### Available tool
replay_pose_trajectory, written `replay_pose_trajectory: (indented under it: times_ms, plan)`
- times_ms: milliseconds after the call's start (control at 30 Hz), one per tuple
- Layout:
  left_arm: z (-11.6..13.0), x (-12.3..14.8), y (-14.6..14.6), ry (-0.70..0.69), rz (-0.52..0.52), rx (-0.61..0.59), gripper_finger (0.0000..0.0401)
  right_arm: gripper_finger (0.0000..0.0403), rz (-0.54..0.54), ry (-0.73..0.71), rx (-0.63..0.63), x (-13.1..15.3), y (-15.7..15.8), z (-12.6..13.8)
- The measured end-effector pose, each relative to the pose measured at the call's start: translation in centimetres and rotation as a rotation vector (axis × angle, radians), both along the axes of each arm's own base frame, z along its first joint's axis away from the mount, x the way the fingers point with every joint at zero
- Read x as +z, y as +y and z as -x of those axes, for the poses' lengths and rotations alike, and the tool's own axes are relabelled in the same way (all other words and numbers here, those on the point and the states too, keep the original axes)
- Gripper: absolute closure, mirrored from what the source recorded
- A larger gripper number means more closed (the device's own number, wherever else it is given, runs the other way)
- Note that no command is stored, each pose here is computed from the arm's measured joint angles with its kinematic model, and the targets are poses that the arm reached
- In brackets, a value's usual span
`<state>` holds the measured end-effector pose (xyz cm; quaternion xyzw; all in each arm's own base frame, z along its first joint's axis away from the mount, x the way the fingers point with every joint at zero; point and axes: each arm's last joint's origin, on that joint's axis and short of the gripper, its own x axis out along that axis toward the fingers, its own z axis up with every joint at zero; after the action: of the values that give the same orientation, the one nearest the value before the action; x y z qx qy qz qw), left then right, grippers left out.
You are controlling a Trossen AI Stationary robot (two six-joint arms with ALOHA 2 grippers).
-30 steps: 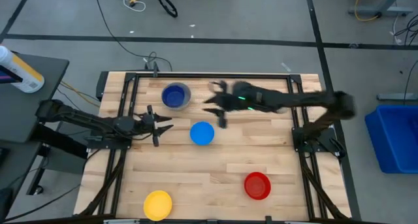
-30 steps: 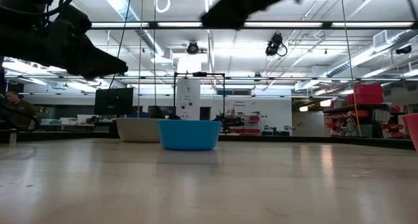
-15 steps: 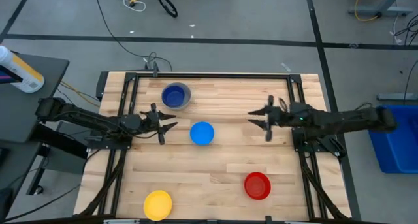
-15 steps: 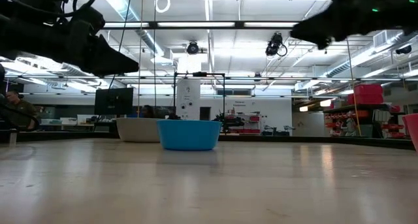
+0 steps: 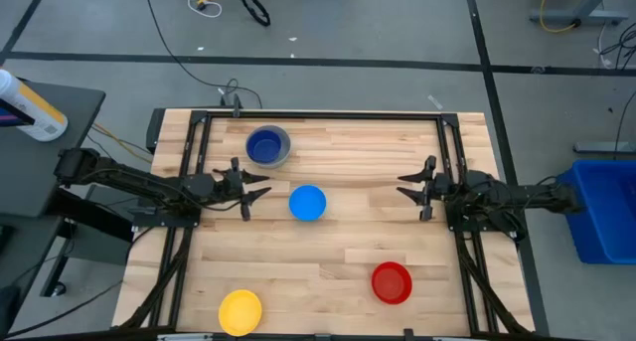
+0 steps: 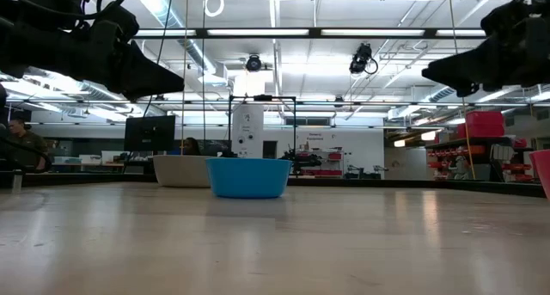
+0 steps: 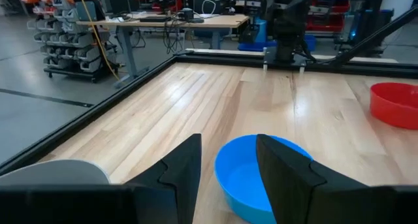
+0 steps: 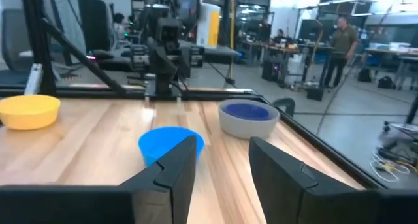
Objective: Nest bowls inside each other
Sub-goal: Stack the light blue bowl on the dark blue bowl
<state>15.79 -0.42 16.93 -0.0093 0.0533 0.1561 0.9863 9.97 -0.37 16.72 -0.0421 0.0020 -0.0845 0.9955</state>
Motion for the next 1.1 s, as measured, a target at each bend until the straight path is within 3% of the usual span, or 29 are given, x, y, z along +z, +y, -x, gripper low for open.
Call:
replay_pose_trajectory:
  times_ms: [200,400,667,833,1100]
  plan:
    - [-2.5,0.8,0.4,0.056,0.064,-0.056,0.0246,0.0249,-0.014,-0.019,-0.001,0.1,0.0,0.1]
    - [-8.2,0.6,1.4,0.291,0.114,-0.03,0.0245,0.0247,-0.05,-0.021,0.002,0.1,0.0,0.1]
    - [-14.6,0.2,2.9,0.564,0.196,-0.087,0.0245,0.0251,-0.073,-0.012,0.061,0.0,0.2,0.1]
    - [-16.2,0.6,3.7,0.667,0.207,-0.06,0.0245,0.0247,-0.074,0.001,0.123,-0.1,0.3,0.1]
    - [-16.4,-0.9,5.2,0.752,0.288,-0.041,0.0245,0.0247,-0.071,0.014,0.171,-0.2,0.5,0.0]
